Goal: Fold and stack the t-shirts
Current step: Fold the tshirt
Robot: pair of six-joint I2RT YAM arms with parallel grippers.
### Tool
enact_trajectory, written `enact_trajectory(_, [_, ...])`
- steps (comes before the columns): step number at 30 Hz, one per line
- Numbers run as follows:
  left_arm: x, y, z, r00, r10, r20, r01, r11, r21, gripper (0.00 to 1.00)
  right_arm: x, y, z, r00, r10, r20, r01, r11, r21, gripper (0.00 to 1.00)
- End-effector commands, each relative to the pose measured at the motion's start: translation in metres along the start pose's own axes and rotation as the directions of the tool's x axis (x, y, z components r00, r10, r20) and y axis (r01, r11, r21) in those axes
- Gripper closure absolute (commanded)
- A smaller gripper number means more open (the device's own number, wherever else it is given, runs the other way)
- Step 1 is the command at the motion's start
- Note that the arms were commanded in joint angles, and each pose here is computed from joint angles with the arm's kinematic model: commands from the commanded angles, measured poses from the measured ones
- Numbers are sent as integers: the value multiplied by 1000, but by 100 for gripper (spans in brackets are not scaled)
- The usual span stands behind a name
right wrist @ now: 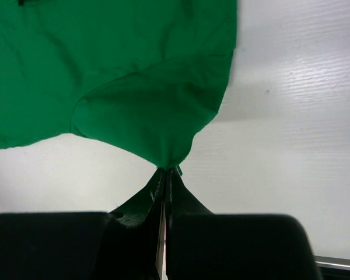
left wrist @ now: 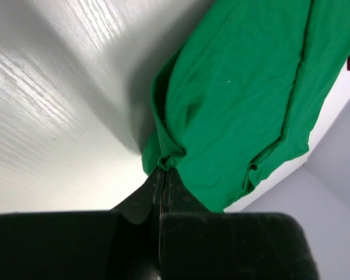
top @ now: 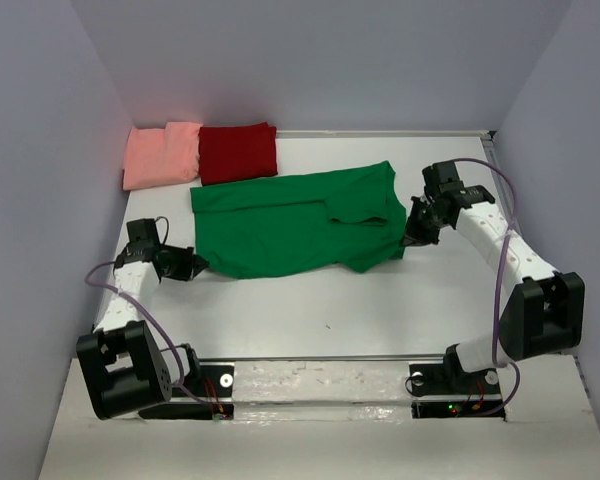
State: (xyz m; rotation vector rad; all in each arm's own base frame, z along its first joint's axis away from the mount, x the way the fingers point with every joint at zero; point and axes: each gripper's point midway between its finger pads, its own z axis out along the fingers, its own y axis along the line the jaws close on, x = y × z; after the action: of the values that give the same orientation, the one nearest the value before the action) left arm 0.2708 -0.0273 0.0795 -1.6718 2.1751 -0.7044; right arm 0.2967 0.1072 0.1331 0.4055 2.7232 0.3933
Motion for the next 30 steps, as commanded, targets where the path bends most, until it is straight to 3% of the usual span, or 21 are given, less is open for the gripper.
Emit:
enact_trajectory(1, [-5,-6,-8,999,37,-12,-37,999,14,100,-18,-6,-9,999,-23,38,22,1000,19,100])
enact_trajectory(30, [-52,-33,9,1000,10,22,-10,1000,25,100,-90,10,6,996,-56,65,56,998,-8,100])
